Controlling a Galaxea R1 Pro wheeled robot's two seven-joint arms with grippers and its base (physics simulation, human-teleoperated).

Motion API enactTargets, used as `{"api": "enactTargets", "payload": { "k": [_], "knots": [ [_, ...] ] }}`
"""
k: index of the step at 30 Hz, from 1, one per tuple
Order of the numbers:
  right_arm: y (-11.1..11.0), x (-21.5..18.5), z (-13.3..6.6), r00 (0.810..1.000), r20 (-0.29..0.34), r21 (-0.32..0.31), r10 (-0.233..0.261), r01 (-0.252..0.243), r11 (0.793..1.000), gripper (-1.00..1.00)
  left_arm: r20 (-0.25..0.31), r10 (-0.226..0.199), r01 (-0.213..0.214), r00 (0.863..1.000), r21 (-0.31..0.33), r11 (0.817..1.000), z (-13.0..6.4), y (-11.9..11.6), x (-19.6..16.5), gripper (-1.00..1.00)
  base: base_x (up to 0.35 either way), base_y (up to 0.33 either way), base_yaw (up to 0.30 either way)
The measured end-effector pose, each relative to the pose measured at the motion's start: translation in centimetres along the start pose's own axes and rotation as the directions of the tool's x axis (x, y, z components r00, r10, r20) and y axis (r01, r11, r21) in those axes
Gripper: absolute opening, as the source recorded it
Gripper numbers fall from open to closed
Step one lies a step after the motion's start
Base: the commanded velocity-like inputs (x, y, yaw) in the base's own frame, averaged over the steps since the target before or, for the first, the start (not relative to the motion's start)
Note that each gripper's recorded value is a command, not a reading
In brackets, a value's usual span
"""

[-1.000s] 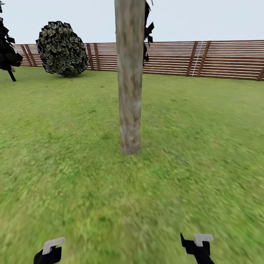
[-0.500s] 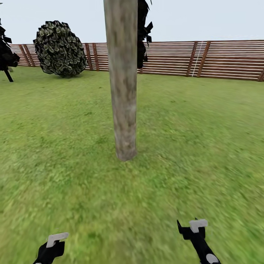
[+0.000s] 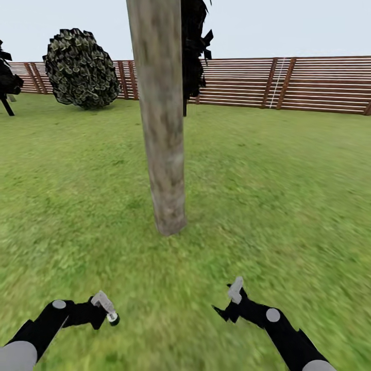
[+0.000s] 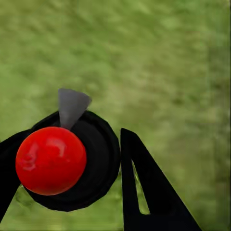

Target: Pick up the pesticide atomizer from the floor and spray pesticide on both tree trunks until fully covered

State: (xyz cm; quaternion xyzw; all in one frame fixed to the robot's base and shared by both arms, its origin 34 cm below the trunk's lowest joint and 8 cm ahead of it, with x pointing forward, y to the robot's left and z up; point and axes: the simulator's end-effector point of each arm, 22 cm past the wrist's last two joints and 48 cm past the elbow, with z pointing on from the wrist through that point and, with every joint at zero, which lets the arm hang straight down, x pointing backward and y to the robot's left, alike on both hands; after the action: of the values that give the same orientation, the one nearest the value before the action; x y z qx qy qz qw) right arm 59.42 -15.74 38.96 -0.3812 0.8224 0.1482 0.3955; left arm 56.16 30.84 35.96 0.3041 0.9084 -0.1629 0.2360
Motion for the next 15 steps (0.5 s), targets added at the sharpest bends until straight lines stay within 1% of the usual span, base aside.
{"api": "enactTargets", "payload": {
  "k": [1, 2, 4, 5, 6, 8, 11, 15],
  "knots": [
    [0.7, -1.6, 0.1, 1.000, -0.005, -0.089, -0.003, 0.002, 0.996, 1.00, -0.013, 0.039, -0.037, 0.999, 0.111, 0.993, -1.1, -1.1, -0.8, -1.00, 0.277, -0.163, 0.000],
    [1.2, -2.2, 0.1, 1.000, -0.013, -0.130, 0.000, -0.001, 0.992, 1.00, -0.021, 0.058, -0.054, 0.998, 0.147, 0.988, -1.5, -1.4, -1.0, -1.00, 0.277, -0.163, 0.000],
    [2.5, -3.8, 0.2, 1.000, -0.008, -0.202, 0.003, -0.005, 0.979, 1.00, -0.036, 0.096, -0.088, 0.995, 0.191, 0.978, -2.0, -2.0, -1.3, -1.00, 0.281, -0.150, 0.000],
    [3.9, -6.3, 0.5, 1.000, 0.025, -0.252, -0.001, 0.007, 0.968, 1.00, -0.051, 0.146, -0.132, 0.988, 0.213, 0.968, -2.3, -2.2, -1.7, -1.00, 0.294, -0.114, 0.000],
    [4.4, -7.1, 0.7, 0.999, 0.038, -0.265, -0.002, 0.013, 0.964, 1.00, -0.058, 0.164, -0.148, 0.985, 0.215, 0.965, -2.4, -2.2, -1.8, -1.00, 0.310, -0.073, 0.000],
    [5.0, -8.0, 0.8, 0.999, 0.052, -0.277, -0.003, 0.017, 0.961, 1.00, -0.065, 0.184, -0.166, 0.981, 0.216, 0.962, -2.5, -2.2, -1.9, -1.00, 0.324, -0.038, 0.000],
    [5.3, -8.5, 0.9, 0.998, 0.058, -0.284, -0.002, 0.019, 0.959, 1.00, -0.071, 0.193, -0.174, 0.979, 0.216, 0.961, -2.6, -2.1, -1.9, -1.00, 0.334, 0.036, 0.000],
    [5.4, -8.6, 0.9, 0.998, 0.061, -0.287, -0.002, 0.019, 0.958, 1.00, -0.074, 0.193, -0.173, 0.978, 0.218, 0.961, -2.5, -2.2, -1.7, -1.00, 0.338, 0.110, 0.000]
  ]
}}
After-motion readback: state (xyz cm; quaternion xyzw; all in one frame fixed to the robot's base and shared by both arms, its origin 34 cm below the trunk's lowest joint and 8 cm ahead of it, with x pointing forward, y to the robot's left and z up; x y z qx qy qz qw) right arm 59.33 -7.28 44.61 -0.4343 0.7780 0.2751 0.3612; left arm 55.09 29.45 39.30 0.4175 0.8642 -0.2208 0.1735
